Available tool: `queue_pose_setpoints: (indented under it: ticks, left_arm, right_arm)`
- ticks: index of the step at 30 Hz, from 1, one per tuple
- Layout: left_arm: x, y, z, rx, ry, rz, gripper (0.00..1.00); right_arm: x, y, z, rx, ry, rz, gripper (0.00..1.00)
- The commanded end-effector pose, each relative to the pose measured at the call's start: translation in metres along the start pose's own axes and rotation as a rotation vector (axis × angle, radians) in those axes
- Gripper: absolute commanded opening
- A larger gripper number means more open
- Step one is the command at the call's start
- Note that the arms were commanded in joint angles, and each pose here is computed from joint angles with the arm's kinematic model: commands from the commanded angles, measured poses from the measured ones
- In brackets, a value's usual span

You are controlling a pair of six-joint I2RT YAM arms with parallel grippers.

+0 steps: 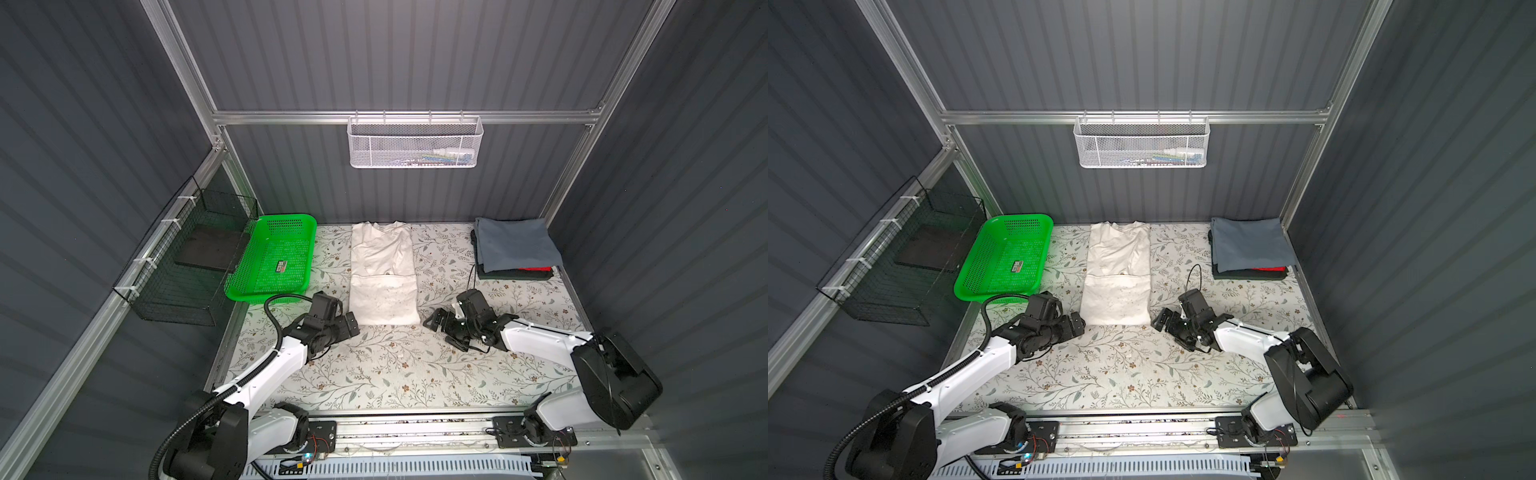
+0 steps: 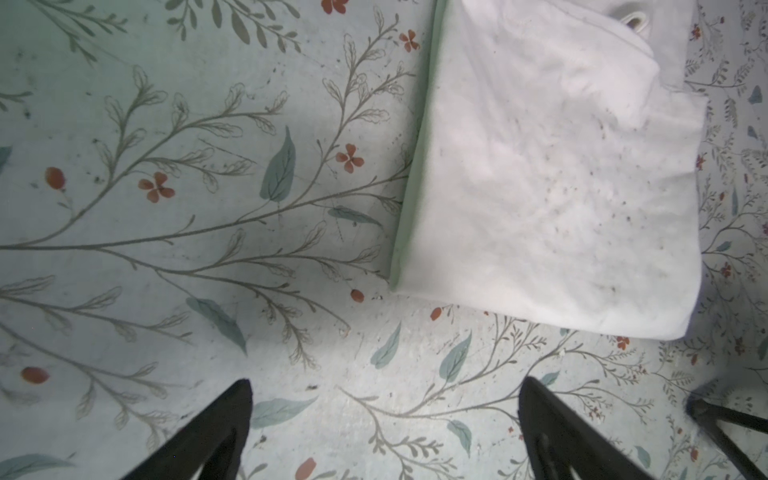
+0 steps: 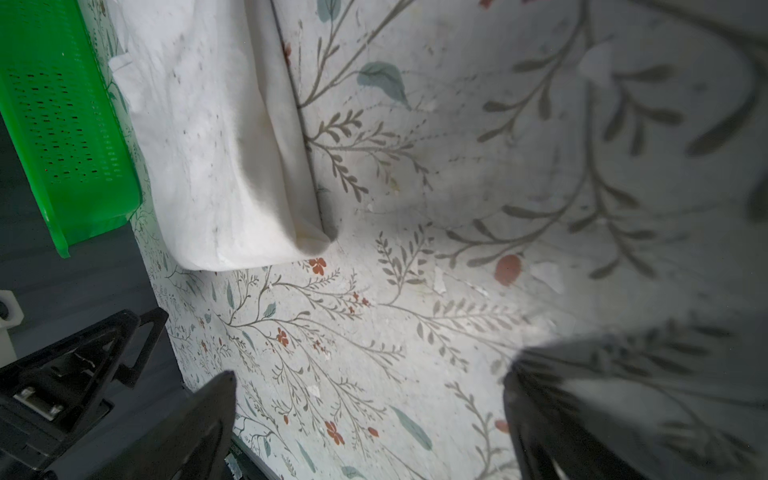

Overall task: Fold and stack the t-shirts
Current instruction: 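Open both grippers and draw them back toward the robot, then lower both grippers to the folded edge nearest the robot and grasp it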

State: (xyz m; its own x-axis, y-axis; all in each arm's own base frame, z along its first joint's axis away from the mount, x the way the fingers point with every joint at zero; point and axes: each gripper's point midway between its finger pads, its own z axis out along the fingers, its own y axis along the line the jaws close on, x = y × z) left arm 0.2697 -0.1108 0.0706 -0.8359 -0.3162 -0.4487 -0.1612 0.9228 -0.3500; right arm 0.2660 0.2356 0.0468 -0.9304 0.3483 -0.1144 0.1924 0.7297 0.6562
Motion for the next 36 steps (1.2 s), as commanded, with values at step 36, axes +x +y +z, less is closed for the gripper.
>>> queue_pose_setpoints:
  ticks: [36]
  left_arm:
    - [0.023,0.000,0.047,0.036,0.102,-0.150,0.76]
  right_arm:
    - [-0.012,0.002,0.067,-0.004,0.049,0.040,0.65]
